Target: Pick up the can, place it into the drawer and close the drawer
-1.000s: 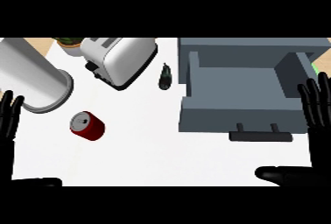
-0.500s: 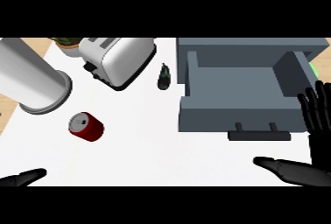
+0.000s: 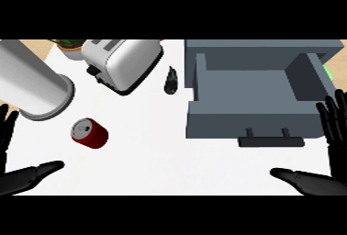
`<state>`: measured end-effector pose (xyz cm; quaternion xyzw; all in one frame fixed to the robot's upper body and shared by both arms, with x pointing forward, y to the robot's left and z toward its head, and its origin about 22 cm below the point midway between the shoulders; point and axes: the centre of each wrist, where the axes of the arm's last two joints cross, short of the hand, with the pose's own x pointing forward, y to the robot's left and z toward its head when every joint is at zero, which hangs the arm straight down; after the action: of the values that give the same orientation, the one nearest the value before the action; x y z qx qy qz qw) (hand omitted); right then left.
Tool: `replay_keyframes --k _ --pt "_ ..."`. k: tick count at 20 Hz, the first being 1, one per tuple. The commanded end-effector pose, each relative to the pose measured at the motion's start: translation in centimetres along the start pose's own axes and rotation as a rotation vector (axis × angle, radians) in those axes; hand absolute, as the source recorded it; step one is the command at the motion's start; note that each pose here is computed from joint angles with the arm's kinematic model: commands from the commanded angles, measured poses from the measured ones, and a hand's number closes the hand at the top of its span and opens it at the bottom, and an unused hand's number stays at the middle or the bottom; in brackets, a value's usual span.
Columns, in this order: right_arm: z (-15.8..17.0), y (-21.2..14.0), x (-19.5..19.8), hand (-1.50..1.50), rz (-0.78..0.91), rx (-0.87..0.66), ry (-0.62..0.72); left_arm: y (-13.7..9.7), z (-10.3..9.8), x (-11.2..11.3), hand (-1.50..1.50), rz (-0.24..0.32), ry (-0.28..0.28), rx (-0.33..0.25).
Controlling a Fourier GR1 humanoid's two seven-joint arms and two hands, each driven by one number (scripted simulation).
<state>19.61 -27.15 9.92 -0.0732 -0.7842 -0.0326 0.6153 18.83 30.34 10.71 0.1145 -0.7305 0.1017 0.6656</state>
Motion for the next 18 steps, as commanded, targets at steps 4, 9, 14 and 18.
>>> replay_keyframes --k 4,9,14,18 --pt "1.2 -0.2 0.4 -1.50 -0.010 -0.021 -0.017 -1.3 -0.5 -3.6 -1.50 -0.001 0.050 -0.021" --pt "1.0 -1.3 1.9 -1.50 0.005 -0.011 -0.007 -3.7 0.5 -6.5 -1.50 -0.047 0.065 -0.003" --pt "2.4 -1.8 1.3 -1.50 0.005 -0.001 -0.026 -3.1 -0.2 -9.4 -1.50 -0.073 0.099 0.029" --pt "1.6 -2.0 2.1 -1.50 -0.011 -0.018 -0.034 -1.0 0.4 -13.2 -1.50 -0.070 0.116 0.057"
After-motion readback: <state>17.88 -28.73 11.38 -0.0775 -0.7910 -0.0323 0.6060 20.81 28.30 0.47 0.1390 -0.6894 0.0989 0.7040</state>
